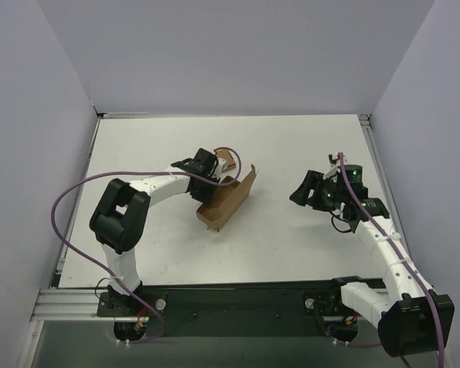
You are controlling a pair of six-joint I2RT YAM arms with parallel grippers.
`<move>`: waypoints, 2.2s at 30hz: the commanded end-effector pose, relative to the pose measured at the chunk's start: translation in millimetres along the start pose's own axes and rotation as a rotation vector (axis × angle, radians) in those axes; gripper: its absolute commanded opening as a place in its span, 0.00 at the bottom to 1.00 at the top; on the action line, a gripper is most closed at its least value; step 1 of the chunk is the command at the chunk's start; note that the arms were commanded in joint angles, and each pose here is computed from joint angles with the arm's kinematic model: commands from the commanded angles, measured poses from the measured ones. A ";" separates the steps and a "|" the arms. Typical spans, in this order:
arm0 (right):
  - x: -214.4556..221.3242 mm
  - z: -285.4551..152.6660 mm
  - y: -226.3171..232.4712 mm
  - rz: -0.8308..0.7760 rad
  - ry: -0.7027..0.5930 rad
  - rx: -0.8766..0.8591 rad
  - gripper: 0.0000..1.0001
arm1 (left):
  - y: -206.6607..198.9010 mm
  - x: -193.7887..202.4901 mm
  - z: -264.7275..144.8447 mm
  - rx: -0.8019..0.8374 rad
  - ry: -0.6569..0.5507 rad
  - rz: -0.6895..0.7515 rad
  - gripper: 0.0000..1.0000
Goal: Fold the paper box
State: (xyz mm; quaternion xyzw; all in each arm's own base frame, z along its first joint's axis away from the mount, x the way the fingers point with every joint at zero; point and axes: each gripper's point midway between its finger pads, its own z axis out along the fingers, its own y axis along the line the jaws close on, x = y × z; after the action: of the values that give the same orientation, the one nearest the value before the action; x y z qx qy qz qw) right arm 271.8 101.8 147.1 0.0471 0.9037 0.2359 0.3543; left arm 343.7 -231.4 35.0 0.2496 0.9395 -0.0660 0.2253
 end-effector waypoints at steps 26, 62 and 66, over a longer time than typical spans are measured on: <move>28.9 -6.7 135.0 -0.167 -0.086 -0.281 0.71 | 1.0 -3.4 -122.5 0.371 -0.376 -0.472 0.66; 2.7 29.8 154.6 -1.045 0.097 -0.112 0.00 | 18.0 -63.3 -217.0 0.341 -0.745 -0.074 0.72; 6.7 21.5 160.0 -1.084 0.112 -0.267 0.00 | -1.5 -61.3 -211.3 0.450 -0.720 -0.017 0.72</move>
State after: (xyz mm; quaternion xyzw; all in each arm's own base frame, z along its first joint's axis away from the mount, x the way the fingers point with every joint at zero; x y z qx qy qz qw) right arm 280.8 251.7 185.7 -0.4035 0.8318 0.0844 0.3718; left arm 318.8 -185.8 243.4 0.1825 0.8013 -0.2973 0.4860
